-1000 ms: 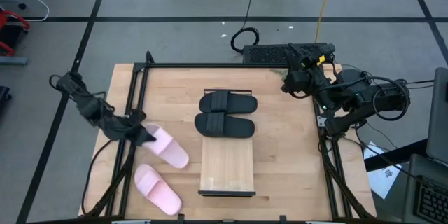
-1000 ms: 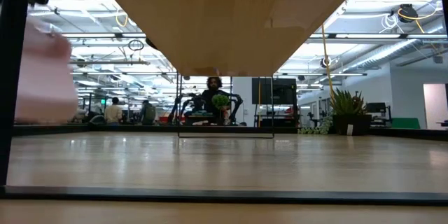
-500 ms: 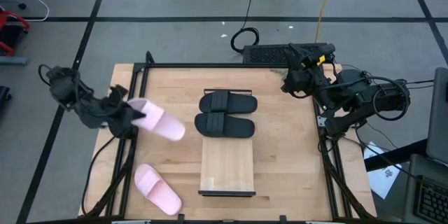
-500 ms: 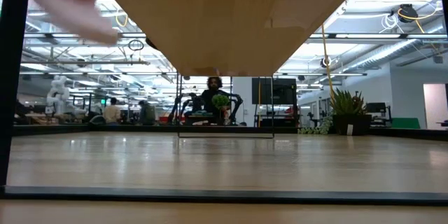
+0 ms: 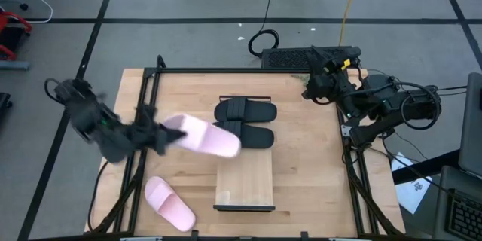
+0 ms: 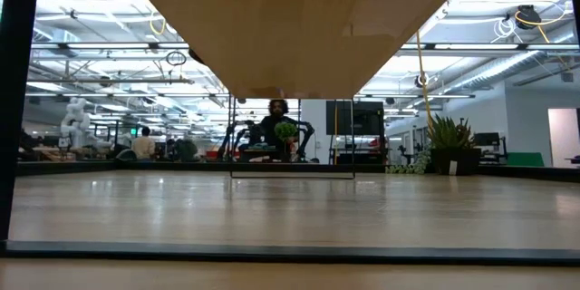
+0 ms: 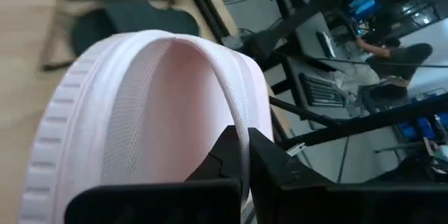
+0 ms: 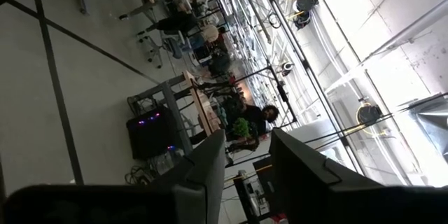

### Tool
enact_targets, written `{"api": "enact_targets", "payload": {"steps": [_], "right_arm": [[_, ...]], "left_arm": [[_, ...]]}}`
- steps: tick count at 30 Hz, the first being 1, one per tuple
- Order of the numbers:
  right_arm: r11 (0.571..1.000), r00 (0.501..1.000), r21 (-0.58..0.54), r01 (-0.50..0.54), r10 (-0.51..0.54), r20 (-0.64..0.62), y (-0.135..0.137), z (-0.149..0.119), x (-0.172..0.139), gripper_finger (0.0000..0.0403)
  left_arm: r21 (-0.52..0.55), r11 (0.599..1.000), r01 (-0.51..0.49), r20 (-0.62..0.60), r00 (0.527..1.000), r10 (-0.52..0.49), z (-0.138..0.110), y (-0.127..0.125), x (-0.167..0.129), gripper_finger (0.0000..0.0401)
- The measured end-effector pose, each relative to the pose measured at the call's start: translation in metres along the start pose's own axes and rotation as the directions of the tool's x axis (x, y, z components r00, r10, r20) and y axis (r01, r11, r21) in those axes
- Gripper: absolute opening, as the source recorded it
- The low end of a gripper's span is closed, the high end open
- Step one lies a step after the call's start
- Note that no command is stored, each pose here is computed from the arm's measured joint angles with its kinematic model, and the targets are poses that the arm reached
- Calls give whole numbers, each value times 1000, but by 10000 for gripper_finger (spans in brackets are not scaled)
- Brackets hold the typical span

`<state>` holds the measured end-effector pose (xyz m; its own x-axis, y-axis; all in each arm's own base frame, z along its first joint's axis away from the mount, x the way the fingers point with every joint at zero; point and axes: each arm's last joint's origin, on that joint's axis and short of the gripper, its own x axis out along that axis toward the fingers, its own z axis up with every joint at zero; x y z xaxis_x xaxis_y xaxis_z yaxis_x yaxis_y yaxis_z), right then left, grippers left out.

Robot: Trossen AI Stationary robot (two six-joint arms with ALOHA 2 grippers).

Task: Pick and place slides into the shelf
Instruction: Put the right pink slide on the shelf

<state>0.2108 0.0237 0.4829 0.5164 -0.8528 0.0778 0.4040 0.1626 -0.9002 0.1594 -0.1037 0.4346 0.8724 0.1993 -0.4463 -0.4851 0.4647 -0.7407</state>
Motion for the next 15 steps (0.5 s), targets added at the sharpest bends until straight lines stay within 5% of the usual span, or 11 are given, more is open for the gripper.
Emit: {"api": "enact_targets", "payload": {"steps": [7,15], "right_arm": [[1000,999,2,21,-20,-37,-2,-4,8,107],[999,995,-4,46,-46,-89,-4,-10,19,107]], "left_arm": [[-93,988,126,109,987,-116,-54,-46,49,0],[-183,974,136,184,978,-102,-100,-59,96,0]]}}
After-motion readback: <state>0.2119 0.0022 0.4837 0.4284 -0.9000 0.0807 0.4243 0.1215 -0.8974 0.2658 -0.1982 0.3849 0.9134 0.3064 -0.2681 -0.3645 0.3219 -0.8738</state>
